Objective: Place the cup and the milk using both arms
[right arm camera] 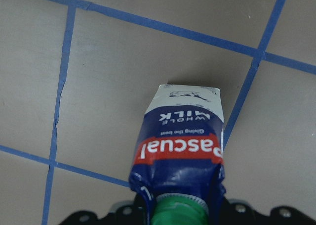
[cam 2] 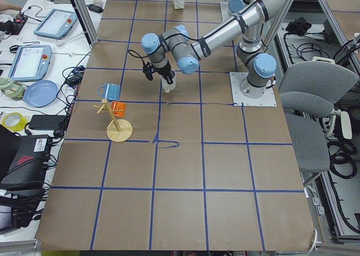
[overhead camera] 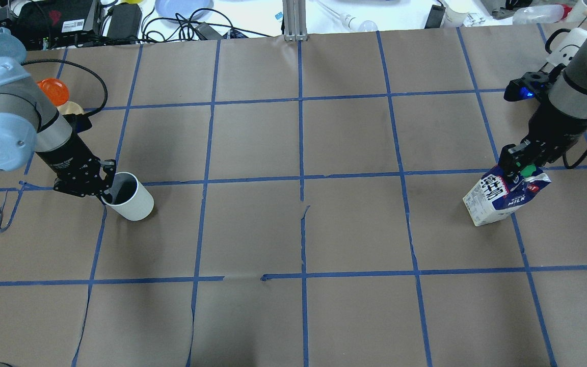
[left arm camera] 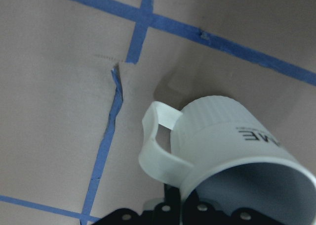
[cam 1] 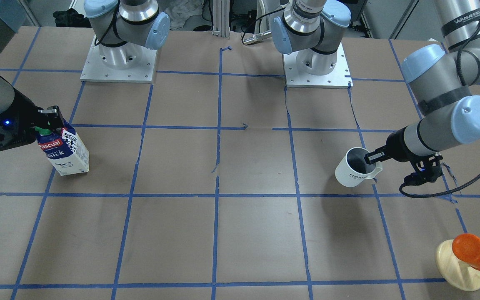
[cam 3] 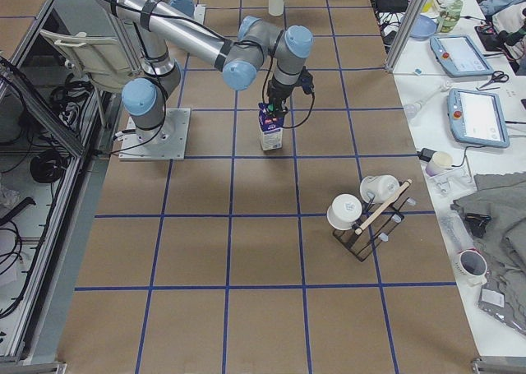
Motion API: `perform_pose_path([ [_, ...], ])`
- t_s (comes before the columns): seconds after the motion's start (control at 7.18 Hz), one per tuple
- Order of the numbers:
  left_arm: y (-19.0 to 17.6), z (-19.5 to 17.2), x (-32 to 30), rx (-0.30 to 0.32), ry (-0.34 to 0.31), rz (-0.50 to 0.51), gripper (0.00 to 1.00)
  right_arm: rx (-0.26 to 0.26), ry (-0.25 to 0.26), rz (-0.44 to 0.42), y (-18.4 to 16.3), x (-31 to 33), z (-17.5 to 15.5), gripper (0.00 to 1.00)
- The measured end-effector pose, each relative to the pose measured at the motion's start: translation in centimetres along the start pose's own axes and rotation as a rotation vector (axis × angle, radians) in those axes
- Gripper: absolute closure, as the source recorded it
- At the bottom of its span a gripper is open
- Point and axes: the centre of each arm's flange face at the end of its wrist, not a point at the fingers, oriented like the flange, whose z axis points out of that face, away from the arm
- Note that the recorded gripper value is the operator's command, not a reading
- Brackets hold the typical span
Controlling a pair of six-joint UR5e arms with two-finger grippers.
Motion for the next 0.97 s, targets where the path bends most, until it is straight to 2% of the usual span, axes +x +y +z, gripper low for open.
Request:
perform_pose_path([
  [0.14,-0.1,-2.7,3.2,0.035,0.011,-0.030,1.00,0.029,0.011,0.033,-0.5,0.0,-1.5,0.72],
  [0.42,0.1,-5.3,10.4,0.075,0.064,-0.086,1.00,0.083,0.042,0.087,-2.6,-2.5,-4.7,0.72],
  [0.7,1.7,-4.9,17.3,0.071,0.092,-0.120,1.00,0.120,0.055,0.151,-5.7,-8.9,-6.4,0.71],
  [0.97,4.6,-1.6,23.5,0.030,0.067,-0.136,1.00,0.147,0.018,0.208,-9.3,-14.9,-6.9,0.71],
])
